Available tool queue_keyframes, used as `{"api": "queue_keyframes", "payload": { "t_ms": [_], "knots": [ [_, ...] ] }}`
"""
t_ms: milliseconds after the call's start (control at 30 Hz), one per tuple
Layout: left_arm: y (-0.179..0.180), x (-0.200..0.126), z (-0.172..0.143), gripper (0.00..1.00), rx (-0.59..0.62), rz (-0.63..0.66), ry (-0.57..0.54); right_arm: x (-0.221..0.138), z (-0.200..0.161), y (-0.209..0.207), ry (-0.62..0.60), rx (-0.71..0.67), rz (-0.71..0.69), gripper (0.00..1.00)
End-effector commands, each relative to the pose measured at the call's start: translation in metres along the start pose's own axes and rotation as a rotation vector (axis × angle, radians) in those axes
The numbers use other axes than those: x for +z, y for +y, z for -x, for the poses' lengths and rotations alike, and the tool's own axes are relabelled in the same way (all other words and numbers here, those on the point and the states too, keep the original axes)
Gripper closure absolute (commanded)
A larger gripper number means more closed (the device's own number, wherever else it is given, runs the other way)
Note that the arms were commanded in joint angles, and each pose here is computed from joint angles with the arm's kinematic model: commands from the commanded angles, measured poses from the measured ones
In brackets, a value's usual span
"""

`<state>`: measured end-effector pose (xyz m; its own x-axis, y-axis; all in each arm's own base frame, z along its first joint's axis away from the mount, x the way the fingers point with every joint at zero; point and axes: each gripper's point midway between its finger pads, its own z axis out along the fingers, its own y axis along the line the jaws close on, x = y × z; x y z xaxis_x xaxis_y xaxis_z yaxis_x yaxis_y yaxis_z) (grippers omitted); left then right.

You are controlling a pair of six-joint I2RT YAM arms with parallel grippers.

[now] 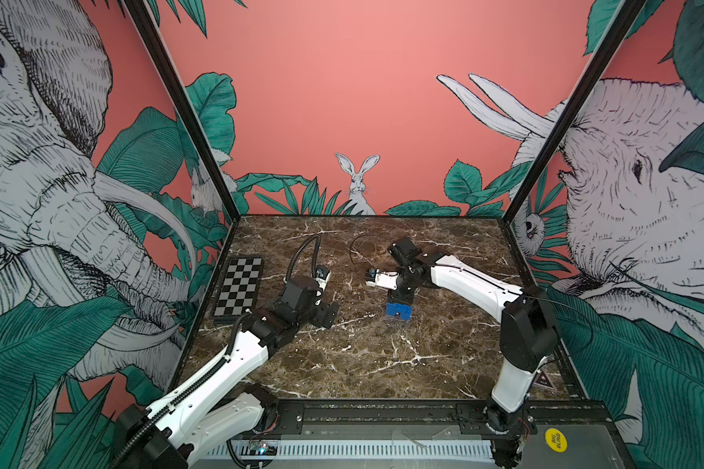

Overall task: Assemble the letter h with lego
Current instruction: Assemble the lego brick with the lego brick.

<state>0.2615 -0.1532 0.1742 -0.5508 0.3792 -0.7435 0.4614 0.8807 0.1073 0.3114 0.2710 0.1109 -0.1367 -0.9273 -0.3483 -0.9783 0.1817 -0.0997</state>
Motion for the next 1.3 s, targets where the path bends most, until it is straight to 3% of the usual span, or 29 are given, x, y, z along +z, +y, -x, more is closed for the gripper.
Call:
{"api": "queue_keyframes", "payload": {
  "t_ms": [0, 467, 767, 933, 1267],
  "knots": [
    [0.000, -0.002, 0.000, 0.01, 0.013, 0.003, 0.002, 0.009, -0.014, 0.005, 0.049, 0.034, 0.019, 1.00],
    [-0.001, -0.003, 0.002, 0.01, 0.008, -0.004, 0.001, 0.017, -0.023, 0.006, 0.093, 0.054, -0.009, 1.00],
    [-0.001, -0.004, 0.001, 0.01, 0.008, -0.005, 0.002, 0.031, -0.030, 0.018, 0.115, 0.055, 0.067, 1.00],
    [-0.001, -0.003, 0.000, 0.01, 0.012, -0.004, 0.008, 0.036, -0.026, 0.017, 0.059, 0.061, 0.034, 1.00],
    [-0.002, -0.002, -0.001, 0.01, 0.010, -0.009, 0.012, 0.059, -0.055, 0.030, 0.196, 0.088, 0.091, 1.00]
  ]
}}
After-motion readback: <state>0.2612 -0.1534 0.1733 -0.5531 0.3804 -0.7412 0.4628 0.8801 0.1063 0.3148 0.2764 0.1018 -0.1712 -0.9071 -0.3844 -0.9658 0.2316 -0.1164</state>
